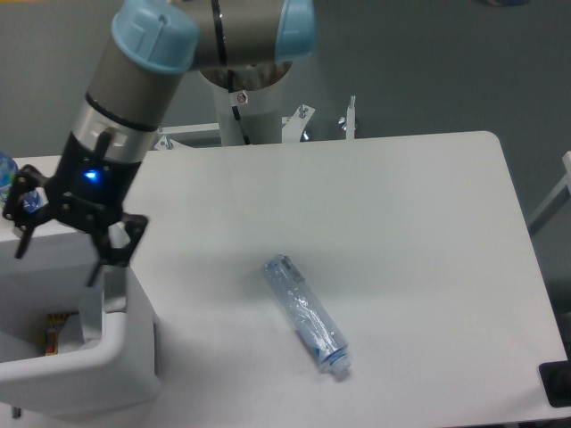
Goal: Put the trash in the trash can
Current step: 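Move the open gripper back over the clear plastic bottle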
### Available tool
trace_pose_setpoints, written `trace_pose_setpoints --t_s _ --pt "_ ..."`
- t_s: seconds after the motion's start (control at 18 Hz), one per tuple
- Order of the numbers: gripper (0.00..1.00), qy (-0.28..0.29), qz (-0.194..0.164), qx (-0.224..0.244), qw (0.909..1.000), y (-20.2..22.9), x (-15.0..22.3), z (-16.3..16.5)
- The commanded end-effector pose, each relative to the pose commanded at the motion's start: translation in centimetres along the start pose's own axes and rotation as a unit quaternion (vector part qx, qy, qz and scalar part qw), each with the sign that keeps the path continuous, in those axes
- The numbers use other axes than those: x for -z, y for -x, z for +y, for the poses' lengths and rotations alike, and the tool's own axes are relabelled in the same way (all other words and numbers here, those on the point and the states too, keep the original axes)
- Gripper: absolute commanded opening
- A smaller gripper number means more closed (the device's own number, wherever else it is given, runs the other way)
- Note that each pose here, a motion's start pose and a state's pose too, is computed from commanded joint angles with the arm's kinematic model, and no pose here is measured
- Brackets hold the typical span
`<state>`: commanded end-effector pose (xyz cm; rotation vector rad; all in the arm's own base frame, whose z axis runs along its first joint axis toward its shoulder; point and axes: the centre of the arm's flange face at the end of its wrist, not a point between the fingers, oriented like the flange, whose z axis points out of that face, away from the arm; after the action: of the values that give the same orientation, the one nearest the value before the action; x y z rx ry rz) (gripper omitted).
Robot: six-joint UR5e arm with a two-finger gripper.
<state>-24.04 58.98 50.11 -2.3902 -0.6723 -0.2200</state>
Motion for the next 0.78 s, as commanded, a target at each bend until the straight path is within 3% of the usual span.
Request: trace_pose_setpoints --t_s 0.11,0.22,0.33,0.78 --pt "1.00 0.000 -0.052 0.024 0.9984 3.8 0.3 -0.4" --pt "1.00 0.001 -0.076 0.066 0.9949 7.2 0.2 -0.6" --pt "1.00 0.008 -0.086 0.120 0.9890 10.2 -0.7 -0.6" --pt "1.00 0.080 -0.101 0.189 0.9735 20.1 -10.0 1.1"
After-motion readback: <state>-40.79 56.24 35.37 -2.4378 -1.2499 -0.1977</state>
